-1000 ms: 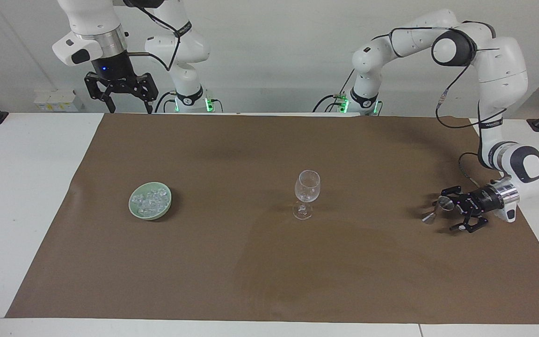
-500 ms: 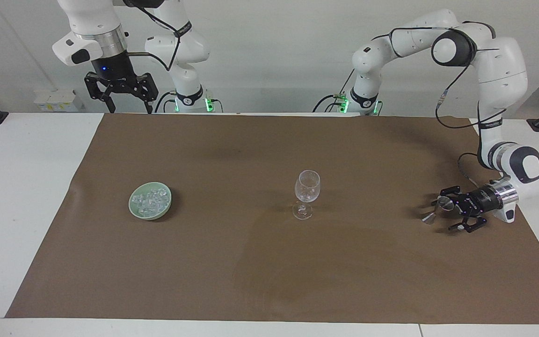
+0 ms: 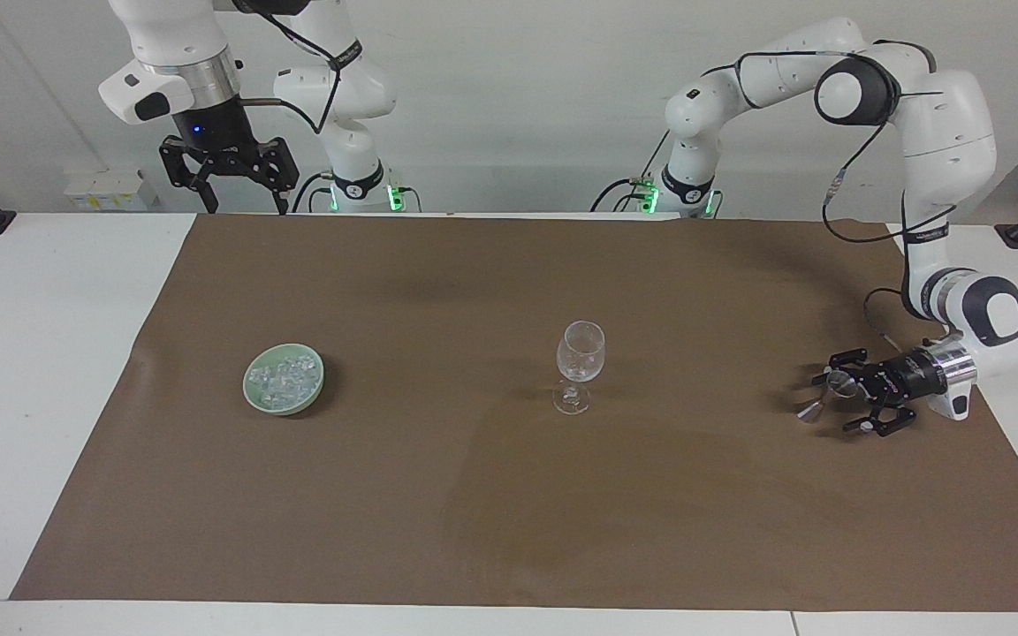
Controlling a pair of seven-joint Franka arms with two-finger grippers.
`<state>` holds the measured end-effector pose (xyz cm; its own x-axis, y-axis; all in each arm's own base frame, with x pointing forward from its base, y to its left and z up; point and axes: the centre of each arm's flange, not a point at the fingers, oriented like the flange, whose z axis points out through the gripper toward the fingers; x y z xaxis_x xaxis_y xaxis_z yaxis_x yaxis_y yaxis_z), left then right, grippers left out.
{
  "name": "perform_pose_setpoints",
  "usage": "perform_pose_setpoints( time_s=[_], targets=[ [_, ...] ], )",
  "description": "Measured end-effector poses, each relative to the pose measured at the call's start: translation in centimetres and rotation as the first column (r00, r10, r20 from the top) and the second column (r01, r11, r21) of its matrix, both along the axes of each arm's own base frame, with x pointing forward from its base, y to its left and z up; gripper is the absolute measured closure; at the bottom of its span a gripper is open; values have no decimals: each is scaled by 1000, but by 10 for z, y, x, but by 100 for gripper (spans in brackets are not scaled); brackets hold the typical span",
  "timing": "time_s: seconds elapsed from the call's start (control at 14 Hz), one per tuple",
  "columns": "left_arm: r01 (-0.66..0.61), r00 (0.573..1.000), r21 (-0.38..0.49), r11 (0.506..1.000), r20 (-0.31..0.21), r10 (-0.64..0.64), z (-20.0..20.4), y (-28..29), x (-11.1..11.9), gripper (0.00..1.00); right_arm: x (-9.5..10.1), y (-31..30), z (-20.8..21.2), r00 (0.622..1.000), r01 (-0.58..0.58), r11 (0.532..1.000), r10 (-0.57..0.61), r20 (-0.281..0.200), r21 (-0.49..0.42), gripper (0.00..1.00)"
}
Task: Pour wine and add ice with both arms
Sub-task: 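Reach the left gripper forward to the small silver bottle, then close the left gripper around the silver bottle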
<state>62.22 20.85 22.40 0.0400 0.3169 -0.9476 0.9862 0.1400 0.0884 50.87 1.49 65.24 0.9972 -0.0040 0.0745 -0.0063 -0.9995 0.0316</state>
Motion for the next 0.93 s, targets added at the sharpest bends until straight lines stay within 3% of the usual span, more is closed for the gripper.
perform_pose_setpoints(
  time_s=[0.93],
  targets=[
    [18,1000,-23,1000,-11,-18,-9,-9,0,0,0,0,0,1000,0,1000,0,0,0,0]
  ],
)
